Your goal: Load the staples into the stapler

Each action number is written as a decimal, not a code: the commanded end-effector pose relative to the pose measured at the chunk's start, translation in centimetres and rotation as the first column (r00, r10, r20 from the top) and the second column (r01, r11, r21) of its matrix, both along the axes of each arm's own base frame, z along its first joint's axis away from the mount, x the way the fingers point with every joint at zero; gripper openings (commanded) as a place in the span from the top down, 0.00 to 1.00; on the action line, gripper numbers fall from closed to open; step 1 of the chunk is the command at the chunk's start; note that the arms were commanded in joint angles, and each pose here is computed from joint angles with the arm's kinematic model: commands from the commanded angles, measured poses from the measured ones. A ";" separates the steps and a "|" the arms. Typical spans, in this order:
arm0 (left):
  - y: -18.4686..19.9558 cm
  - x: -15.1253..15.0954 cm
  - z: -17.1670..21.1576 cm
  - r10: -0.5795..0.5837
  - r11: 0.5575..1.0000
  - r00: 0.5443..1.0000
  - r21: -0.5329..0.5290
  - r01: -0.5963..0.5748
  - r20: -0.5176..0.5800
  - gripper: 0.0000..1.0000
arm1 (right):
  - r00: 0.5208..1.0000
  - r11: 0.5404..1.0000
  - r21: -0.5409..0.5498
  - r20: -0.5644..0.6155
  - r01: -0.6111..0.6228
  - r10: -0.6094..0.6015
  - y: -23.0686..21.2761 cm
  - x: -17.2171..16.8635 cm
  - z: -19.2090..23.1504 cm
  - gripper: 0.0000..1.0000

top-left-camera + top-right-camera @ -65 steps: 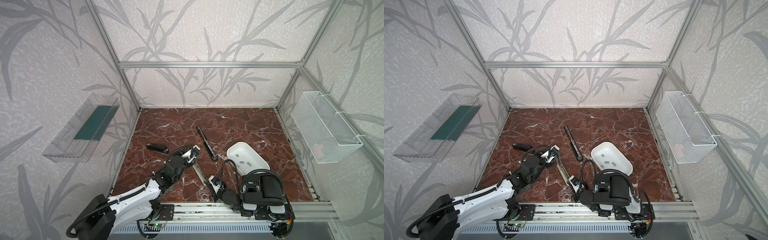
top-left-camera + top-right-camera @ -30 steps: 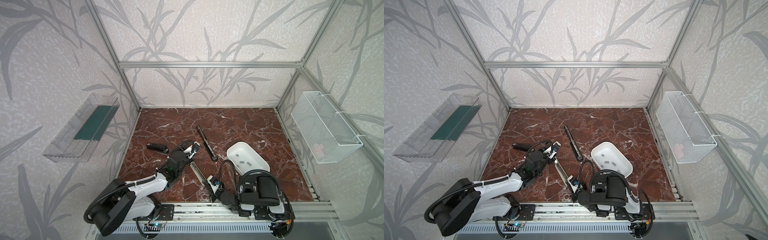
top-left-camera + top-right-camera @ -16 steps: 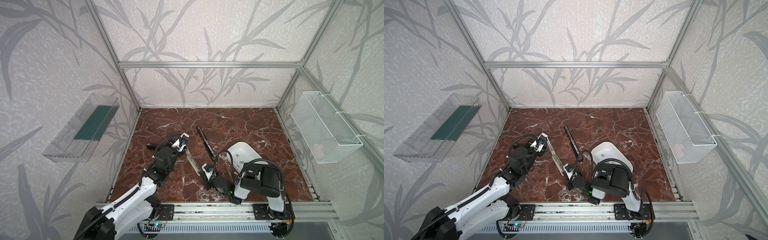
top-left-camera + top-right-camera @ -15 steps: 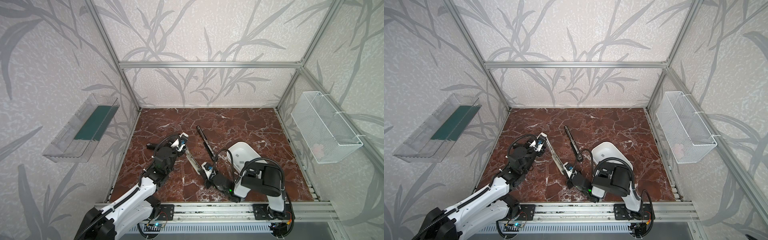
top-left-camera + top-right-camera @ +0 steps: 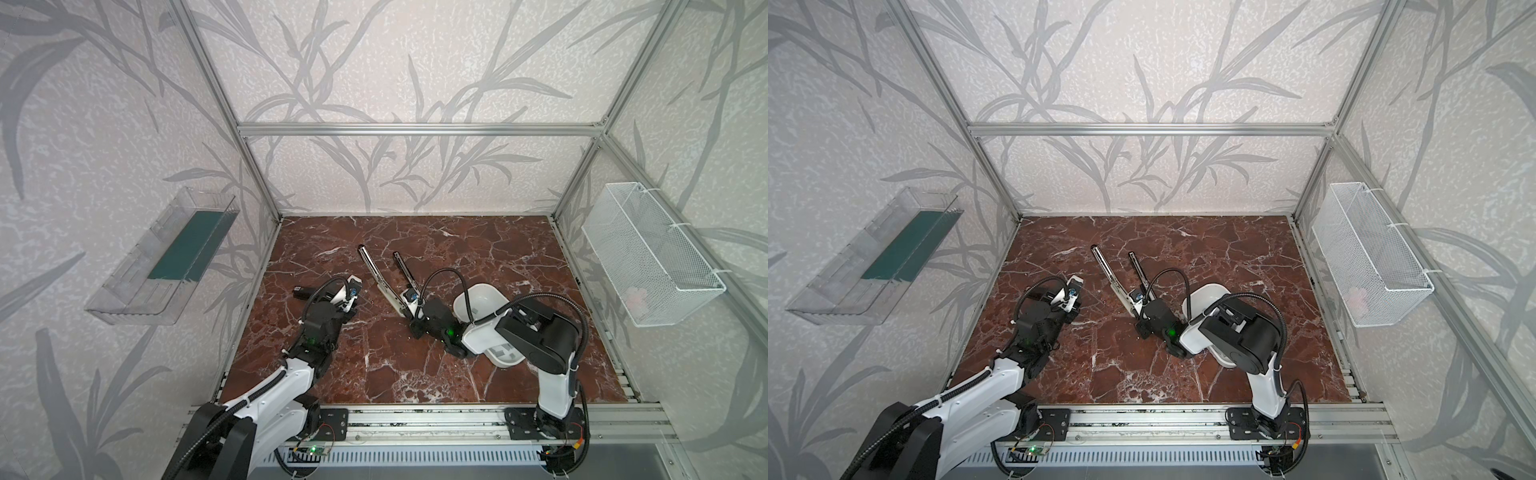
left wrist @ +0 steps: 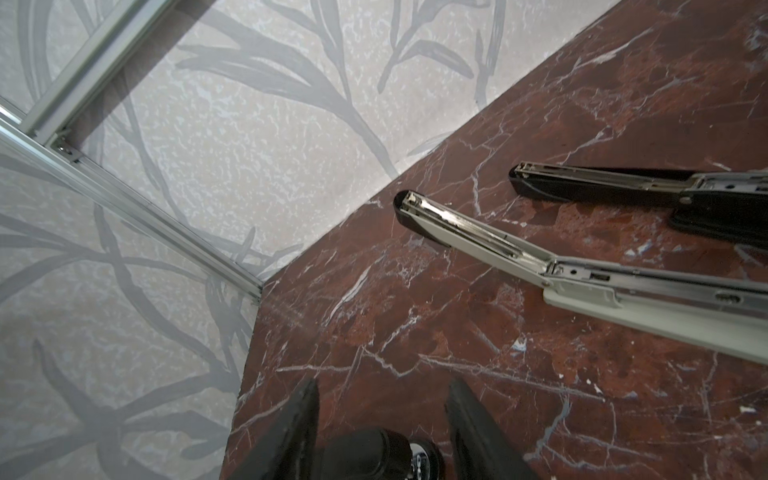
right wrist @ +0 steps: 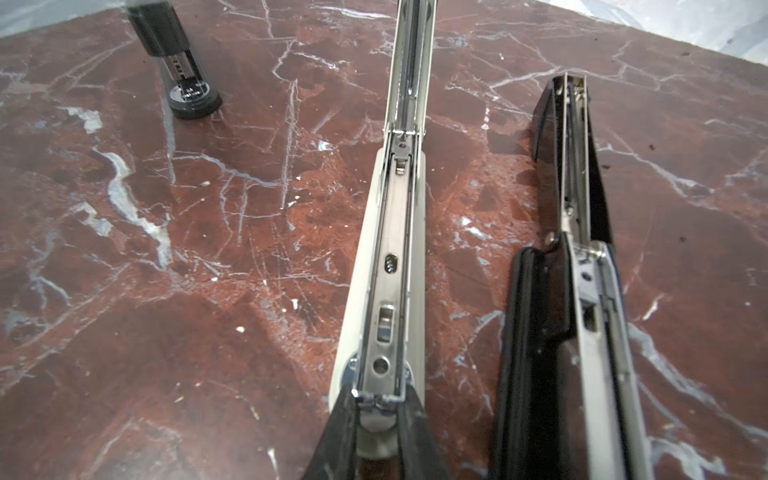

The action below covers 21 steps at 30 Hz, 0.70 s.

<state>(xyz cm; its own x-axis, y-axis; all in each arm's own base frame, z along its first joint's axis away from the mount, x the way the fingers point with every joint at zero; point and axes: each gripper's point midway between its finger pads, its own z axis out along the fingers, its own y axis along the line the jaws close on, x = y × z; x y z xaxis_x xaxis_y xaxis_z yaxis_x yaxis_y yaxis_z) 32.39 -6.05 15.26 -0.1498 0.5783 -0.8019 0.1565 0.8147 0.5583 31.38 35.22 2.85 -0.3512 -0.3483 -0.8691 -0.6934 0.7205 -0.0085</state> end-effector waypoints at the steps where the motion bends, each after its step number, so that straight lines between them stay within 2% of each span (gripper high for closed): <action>1: 0.3 0.3 2.4 0.022 0.998 0.997 -0.059 -0.018 0.068 0.48 | 0.996 0.989 -0.143 -0.091 -0.032 0.019 -2.4 -1.5 -2.9 0.70; 4: 0.7 -0.2 3.7 0.050 0.990 0.996 -0.132 -0.040 0.076 0.49 | 0.997 0.993 -0.109 -0.069 -0.052 0.045 -1.5 -1.3 -0.7 0.59; 6: 0.8 -0.8 5.0 0.060 0.975 0.994 -0.218 -0.039 0.093 0.51 | 0.997 0.994 -0.093 -0.051 -0.065 0.060 -0.9 -1.1 1.4 0.52; 9: 2.3 -1.7 6.5 0.159 0.927 0.983 -0.356 -0.118 0.088 0.44 | 0.992 0.991 -0.042 -0.028 -0.126 0.125 0.5 -1.6 5.0 0.46; 15: 4.3 -2.3 7.3 0.270 0.888 0.962 -0.395 -0.234 0.037 0.39 | 0.963 0.964 0.040 0.069 -0.263 0.260 5.0 -4.2 11.1 0.38; 19: 4.6 -1.9 7.8 0.303 0.846 0.953 -0.464 -0.263 0.013 0.39 | 0.931 0.928 0.066 0.038 -0.366 0.364 10.2 -5.0 10.6 0.38; 21: 5.8 -2.0 8.3 0.368 0.794 0.930 -0.524 -0.307 0.012 0.32 | 0.915 0.912 0.074 0.012 -0.404 0.404 13.0 -4.6 9.8 0.38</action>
<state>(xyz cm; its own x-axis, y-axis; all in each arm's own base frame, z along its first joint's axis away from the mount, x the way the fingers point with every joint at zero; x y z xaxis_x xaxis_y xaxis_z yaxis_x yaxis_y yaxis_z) 30.57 -2.00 22.98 -0.1548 0.1503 -0.9764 -0.1127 0.9792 0.1686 27.68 45.72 16.11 -0.1605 -0.3193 -0.9340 -0.8896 0.4567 -0.0033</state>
